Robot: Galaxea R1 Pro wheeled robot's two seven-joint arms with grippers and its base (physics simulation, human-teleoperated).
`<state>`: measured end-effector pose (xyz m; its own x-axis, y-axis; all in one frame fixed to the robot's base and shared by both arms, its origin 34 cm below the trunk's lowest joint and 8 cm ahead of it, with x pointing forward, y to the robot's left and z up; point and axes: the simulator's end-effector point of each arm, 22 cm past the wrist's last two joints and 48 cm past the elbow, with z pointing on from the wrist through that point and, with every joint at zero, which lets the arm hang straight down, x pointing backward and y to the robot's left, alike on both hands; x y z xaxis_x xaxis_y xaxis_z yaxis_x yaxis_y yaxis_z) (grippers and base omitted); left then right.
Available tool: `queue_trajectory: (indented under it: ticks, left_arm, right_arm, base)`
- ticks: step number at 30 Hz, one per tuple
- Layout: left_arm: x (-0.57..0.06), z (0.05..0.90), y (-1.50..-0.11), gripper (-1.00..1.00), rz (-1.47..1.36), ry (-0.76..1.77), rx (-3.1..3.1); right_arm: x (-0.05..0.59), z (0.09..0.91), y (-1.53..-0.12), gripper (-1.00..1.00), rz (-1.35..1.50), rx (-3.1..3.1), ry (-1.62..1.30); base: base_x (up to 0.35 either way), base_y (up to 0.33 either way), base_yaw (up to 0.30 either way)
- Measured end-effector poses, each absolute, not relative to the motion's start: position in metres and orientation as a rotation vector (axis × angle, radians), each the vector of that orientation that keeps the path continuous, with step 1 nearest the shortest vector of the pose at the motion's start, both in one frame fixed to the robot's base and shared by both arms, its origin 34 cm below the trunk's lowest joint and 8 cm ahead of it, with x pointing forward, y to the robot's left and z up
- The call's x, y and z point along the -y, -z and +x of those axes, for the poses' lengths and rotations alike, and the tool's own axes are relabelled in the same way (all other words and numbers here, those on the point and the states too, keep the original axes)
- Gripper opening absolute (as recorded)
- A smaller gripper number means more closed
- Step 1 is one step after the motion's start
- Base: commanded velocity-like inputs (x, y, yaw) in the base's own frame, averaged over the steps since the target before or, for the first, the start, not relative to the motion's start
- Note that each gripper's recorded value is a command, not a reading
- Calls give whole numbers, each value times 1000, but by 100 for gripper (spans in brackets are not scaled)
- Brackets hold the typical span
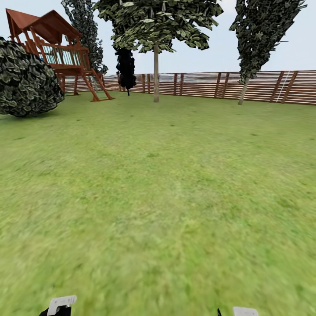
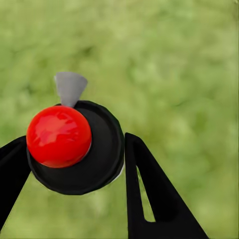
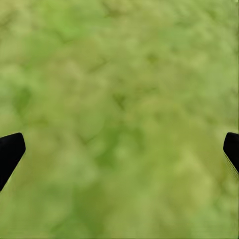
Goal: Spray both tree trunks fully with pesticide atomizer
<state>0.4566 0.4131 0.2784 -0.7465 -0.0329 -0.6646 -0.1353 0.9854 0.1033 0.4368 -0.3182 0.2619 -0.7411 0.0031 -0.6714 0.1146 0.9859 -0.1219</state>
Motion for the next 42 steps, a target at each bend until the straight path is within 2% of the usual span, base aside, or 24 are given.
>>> queue_trajectory:
  ticks: [42]
  left_arm:
    - [-413, 457, -278, -100, -116, -188, -2410]
  right_arm:
    - [318, 437, -262, 100, 82, -2399, 201]
  base:
    - [340, 0, 0]
